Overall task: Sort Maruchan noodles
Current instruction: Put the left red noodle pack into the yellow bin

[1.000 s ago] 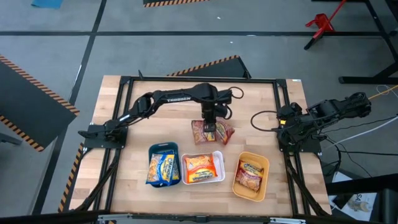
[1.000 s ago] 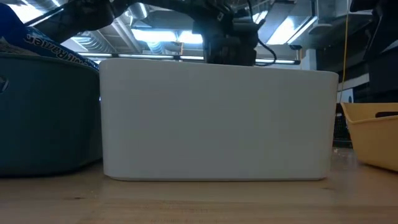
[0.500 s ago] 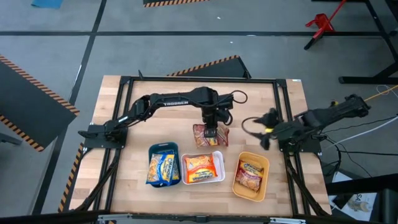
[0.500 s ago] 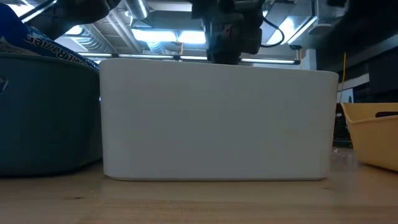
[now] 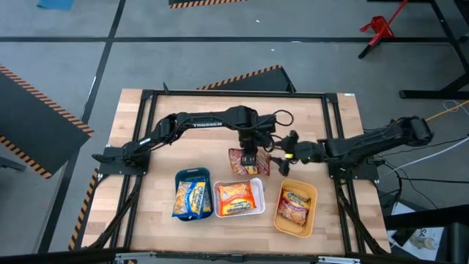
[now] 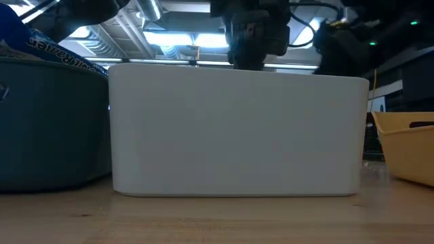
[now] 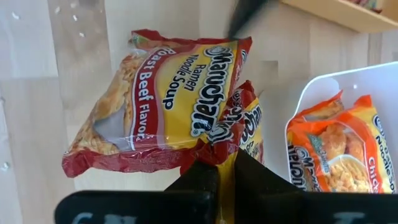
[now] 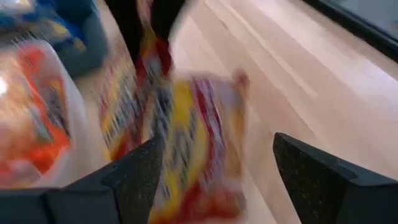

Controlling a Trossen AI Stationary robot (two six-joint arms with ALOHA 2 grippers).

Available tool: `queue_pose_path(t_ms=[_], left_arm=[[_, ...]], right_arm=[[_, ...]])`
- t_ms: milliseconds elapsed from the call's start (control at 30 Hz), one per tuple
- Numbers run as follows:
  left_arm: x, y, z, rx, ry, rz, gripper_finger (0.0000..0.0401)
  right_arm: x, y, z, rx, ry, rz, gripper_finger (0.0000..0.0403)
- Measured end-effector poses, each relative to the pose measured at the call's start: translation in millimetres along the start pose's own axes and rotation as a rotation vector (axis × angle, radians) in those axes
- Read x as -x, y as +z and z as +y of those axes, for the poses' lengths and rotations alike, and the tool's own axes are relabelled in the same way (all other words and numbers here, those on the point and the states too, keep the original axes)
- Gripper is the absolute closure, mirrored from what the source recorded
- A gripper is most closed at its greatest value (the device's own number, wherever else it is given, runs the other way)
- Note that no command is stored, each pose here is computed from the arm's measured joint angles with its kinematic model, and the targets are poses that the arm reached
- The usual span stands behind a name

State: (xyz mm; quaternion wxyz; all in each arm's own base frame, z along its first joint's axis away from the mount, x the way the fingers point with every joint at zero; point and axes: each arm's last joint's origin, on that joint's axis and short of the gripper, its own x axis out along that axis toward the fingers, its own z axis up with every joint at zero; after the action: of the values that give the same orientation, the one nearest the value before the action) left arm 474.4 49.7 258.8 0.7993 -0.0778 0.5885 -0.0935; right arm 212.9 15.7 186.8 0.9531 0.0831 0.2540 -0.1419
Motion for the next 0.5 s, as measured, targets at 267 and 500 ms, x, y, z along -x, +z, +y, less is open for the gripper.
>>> queue_pose_path(t_ms=[267, 500], left_arm=[[-0.5, 2.7, -1.5, -0.01, 0.002, -0.025, 0.0391], [-0.4, 3.7, -1.2, -0.012, 0.009, -0.034, 0.0391]], right_arm=[[-39.9, -4.3, -14.0, -0.045, 0.069, 0.026, 0.0109], [-64.0, -23.0, -18.3, -0.05, 0.097, 0.121, 0.0109]])
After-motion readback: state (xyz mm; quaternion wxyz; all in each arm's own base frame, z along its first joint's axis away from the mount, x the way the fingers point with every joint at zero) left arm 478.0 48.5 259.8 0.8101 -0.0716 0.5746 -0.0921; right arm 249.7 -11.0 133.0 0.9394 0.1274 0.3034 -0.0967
